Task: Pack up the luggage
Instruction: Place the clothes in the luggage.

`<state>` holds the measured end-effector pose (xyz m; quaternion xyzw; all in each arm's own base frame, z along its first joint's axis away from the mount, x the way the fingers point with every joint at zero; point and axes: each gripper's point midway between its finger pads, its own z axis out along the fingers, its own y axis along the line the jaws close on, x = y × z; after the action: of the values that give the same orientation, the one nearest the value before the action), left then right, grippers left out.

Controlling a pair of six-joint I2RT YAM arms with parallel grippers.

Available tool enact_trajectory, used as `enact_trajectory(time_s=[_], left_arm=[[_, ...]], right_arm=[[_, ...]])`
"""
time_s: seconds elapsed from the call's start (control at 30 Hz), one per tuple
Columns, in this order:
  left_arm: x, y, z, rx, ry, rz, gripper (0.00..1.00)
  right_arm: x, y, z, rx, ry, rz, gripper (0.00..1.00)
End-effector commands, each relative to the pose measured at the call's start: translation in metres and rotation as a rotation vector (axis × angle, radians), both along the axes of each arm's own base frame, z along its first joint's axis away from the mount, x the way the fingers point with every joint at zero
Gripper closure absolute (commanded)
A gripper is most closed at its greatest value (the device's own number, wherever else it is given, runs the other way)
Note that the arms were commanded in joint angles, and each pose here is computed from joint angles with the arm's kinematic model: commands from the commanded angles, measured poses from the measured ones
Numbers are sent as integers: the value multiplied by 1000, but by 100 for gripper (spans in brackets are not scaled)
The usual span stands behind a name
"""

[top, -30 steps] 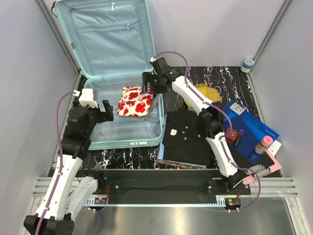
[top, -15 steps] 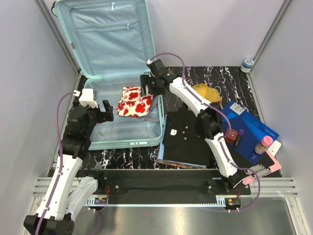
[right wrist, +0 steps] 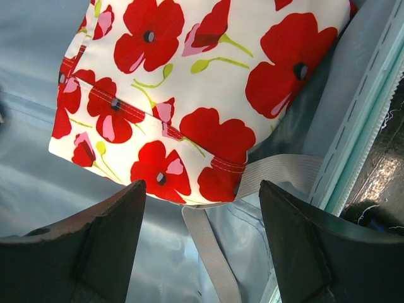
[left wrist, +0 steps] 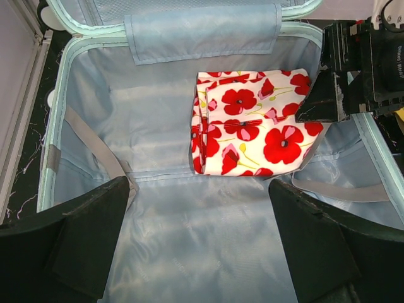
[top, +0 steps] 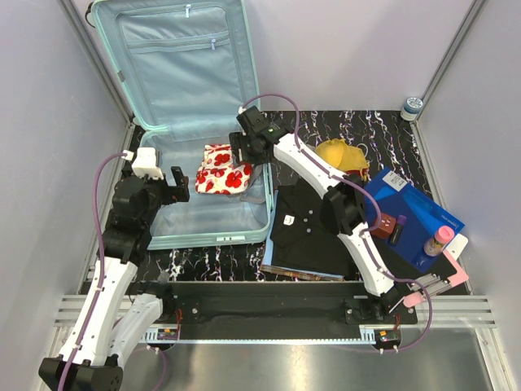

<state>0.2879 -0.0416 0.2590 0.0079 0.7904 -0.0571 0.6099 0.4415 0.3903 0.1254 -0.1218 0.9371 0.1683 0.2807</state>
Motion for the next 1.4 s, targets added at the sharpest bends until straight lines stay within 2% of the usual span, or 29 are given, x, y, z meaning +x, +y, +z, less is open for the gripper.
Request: enact_trajectory(time_s=[0.0, 0.23, 0.5, 0.73, 0.8, 1.0, 1.37], left_arm=[[3, 1, 16, -12, -63, 16, 1], [2, -1, 15, -5, -63, 8, 1], [2, -4, 14, -2, -61, -7, 1], [1, -6, 13, 0, -60, -17, 1], [1, -6, 13, 2, -60, -18, 1], [0, -6, 15, 3, -63, -19, 1], [-1, -7, 15, 1, -68, -23, 1]], right_arm=[[-2, 1, -18, -48, 20, -51, 21], [-2, 15, -32, -5, 63, -45, 23], [1, 10, -50, -47, 66, -63, 25], [3, 24, -62, -7, 92, -39, 44], [4, 24, -68, -11, 97, -36, 54], [18, 37, -66, 27, 49, -35, 71], [49, 56, -27, 137, -112, -46, 77]])
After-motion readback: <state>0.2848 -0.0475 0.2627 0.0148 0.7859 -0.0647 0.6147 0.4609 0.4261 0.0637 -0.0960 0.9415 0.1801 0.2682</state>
